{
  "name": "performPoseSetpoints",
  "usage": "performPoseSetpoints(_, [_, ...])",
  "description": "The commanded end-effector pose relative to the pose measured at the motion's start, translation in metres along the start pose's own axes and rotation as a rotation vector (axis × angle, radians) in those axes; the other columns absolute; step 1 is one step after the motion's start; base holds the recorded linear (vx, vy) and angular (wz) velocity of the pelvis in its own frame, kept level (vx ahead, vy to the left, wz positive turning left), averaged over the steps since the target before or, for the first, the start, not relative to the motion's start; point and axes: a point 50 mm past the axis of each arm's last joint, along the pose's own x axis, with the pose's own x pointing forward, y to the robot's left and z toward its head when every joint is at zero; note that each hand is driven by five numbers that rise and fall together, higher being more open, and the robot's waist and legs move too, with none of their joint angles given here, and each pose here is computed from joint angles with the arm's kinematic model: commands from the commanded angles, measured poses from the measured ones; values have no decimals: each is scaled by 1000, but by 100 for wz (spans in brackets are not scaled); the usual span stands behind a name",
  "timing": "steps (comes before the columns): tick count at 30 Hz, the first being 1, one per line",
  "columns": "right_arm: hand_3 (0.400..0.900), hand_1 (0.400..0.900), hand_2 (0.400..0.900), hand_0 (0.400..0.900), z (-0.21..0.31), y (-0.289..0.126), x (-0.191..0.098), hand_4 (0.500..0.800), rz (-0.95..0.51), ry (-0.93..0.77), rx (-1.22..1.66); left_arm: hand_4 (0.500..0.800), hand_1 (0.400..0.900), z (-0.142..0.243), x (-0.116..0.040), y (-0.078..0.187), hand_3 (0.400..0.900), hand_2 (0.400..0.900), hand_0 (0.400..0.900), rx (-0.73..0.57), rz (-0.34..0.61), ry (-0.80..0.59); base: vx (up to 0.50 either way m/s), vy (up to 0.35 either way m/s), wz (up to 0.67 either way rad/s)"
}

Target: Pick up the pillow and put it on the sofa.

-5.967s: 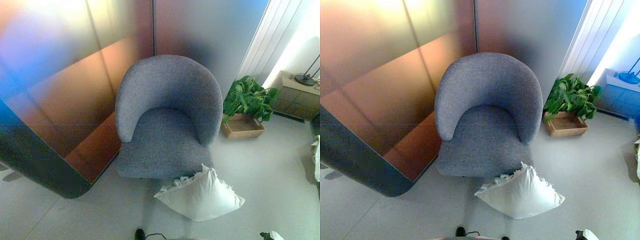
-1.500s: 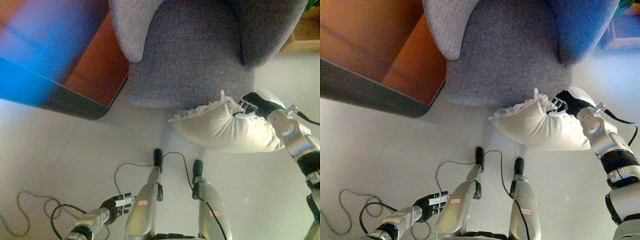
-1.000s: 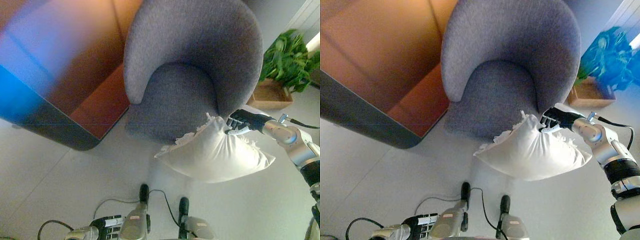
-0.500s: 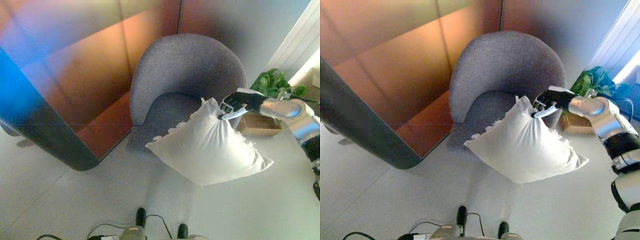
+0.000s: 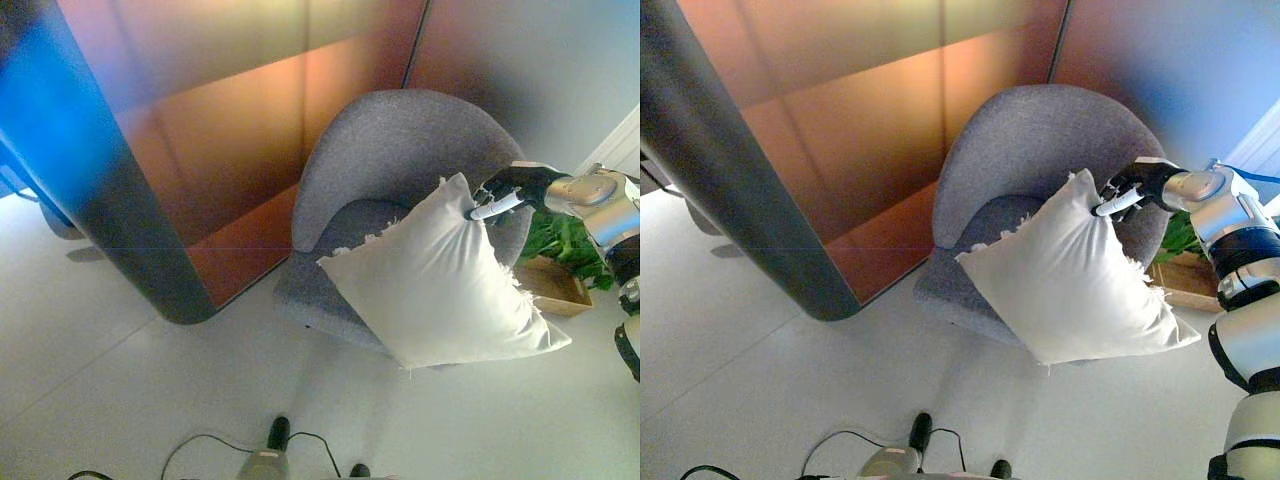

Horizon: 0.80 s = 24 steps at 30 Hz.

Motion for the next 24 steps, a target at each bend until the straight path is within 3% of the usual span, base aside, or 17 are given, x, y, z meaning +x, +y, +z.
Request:
performPoseSetpoints(1, [400, 400, 400, 400, 69, -108, -66, 500, -445, -202, 78, 800, 900, -31, -8, 22, 900, 900, 900, -13, 38, 144, -67, 0, 10])
performPoseSetpoints(11, [400, 400, 400, 400, 51, -137, -89, 500, -600, -47, 57, 800, 900, -22, -11, 26, 900, 900, 900, -24, 33, 89, -32, 3, 4])
performPoseSetpoints(16, [400, 400, 400, 400, 39, -144, -97, 500, -595, 45, -5, 800, 900, -24, -10, 25, 900, 900, 900, -38, 26, 74, -24, 7, 0])
performPoseSetpoints(17, [616, 616, 616, 616, 35, -144, -97, 629, -594, 68, 4, 800, 900, -25, -10, 26, 900, 900, 900, -40, 27, 76, 0, 0, 0])
performPoseSetpoints(18, [900, 900, 900, 900, 33, -144, -97, 800, -589, 74, 15, 800, 900, -26, -10, 26, 900, 900, 900, -40, 26, 76, 0, 0, 0])
performPoseSetpoints(24, [900, 900, 900, 900, 23, -141, -94, 800, -556, 91, 16, 800, 900, -28, -12, 29, 900, 900, 900, -26, 18, 74, -6, 0, -1])
